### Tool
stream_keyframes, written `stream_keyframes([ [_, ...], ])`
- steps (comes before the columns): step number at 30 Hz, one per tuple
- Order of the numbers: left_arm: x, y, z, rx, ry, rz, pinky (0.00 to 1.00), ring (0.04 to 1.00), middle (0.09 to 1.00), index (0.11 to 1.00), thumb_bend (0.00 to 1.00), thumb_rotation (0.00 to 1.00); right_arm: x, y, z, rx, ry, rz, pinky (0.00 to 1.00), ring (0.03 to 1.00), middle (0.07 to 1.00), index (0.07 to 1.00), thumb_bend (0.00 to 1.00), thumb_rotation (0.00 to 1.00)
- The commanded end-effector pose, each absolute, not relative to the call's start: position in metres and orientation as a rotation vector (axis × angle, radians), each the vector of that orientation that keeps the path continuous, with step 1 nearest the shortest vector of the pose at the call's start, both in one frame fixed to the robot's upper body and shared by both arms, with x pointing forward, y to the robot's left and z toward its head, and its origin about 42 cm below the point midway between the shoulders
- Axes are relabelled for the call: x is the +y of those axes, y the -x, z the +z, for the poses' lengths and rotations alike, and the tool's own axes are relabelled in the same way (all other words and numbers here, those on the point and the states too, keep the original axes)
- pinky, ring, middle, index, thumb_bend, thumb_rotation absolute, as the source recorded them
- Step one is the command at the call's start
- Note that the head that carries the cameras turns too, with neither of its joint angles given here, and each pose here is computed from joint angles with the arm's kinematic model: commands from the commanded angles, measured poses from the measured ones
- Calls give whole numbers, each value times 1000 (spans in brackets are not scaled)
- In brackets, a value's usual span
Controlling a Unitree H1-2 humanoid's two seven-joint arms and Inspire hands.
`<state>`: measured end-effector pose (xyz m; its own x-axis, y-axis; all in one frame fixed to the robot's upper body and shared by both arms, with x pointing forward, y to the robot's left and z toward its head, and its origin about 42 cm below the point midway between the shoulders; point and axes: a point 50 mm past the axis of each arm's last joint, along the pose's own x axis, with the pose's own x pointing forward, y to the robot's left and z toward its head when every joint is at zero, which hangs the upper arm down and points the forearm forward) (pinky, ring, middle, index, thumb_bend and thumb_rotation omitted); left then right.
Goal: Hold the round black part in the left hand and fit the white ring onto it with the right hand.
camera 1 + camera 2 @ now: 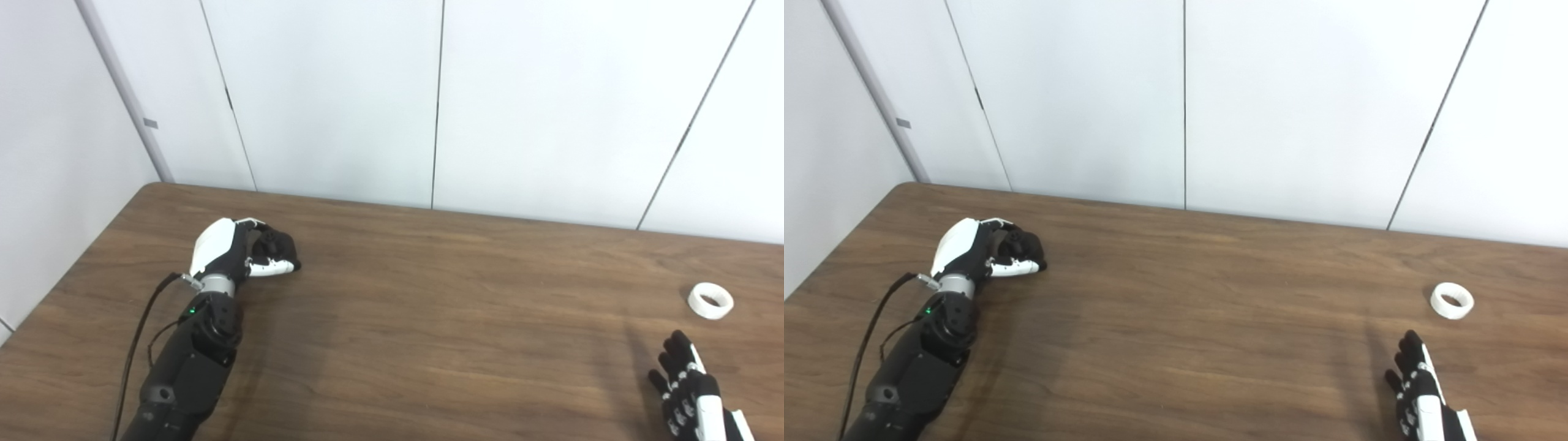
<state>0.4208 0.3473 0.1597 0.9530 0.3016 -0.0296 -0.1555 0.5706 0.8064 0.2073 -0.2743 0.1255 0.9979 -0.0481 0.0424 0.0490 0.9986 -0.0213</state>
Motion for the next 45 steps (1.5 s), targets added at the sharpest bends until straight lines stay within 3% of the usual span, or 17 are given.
stream_keyframes([
  [1,356,-437,208,34,-979,365,1000,968,881,711,860,250,-275,-139,103,109,9,-104,1000,1000,1000,983,541,1000],
  [45,365,-432,206,67,-972,374,1000,964,873,660,840,243,-277,-137,105,109,16,-101,1000,1000,1000,979,561,1000],
])
